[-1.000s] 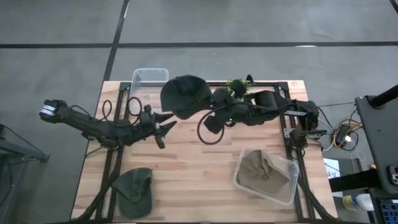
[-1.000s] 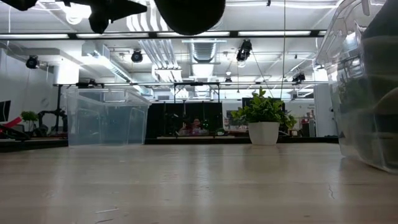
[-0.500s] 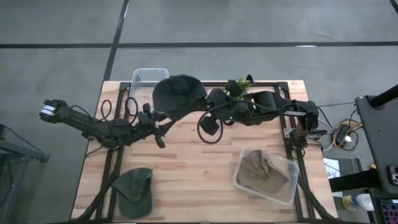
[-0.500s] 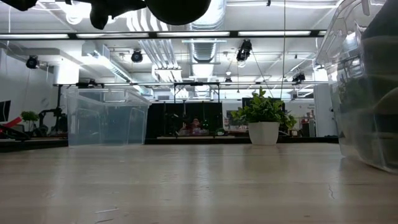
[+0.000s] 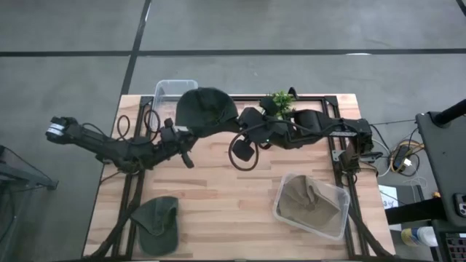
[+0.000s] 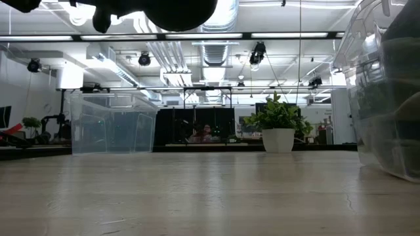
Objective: Pick & Place hat
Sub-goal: Put the right black cap into the top transparent bin
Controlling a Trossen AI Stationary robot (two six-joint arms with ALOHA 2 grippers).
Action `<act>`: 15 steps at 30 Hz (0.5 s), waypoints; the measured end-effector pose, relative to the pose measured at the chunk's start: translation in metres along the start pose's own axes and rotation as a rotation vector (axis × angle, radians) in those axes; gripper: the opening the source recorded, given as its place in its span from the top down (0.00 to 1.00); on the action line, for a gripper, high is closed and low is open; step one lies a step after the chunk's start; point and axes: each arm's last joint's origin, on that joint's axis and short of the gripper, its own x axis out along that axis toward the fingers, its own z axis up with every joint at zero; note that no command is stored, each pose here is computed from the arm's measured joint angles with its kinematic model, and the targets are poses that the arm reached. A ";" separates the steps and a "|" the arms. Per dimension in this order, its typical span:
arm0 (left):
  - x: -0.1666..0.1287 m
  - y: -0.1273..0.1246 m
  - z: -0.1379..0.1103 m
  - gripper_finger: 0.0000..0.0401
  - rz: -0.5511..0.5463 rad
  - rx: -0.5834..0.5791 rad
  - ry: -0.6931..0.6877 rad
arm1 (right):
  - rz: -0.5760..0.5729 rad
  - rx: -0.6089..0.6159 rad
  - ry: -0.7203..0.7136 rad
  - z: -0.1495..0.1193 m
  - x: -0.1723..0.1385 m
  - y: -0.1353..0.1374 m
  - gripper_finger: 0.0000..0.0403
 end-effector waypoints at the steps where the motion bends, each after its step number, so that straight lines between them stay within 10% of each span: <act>1: -0.001 0.001 0.001 0.96 0.008 -0.004 -0.004 | 0.002 -0.004 -0.004 0.000 0.000 0.000 0.97; 15: -0.028 0.027 0.044 0.99 0.058 -0.109 0.060 | 0.035 -0.135 0.021 -0.008 -0.009 0.014 0.65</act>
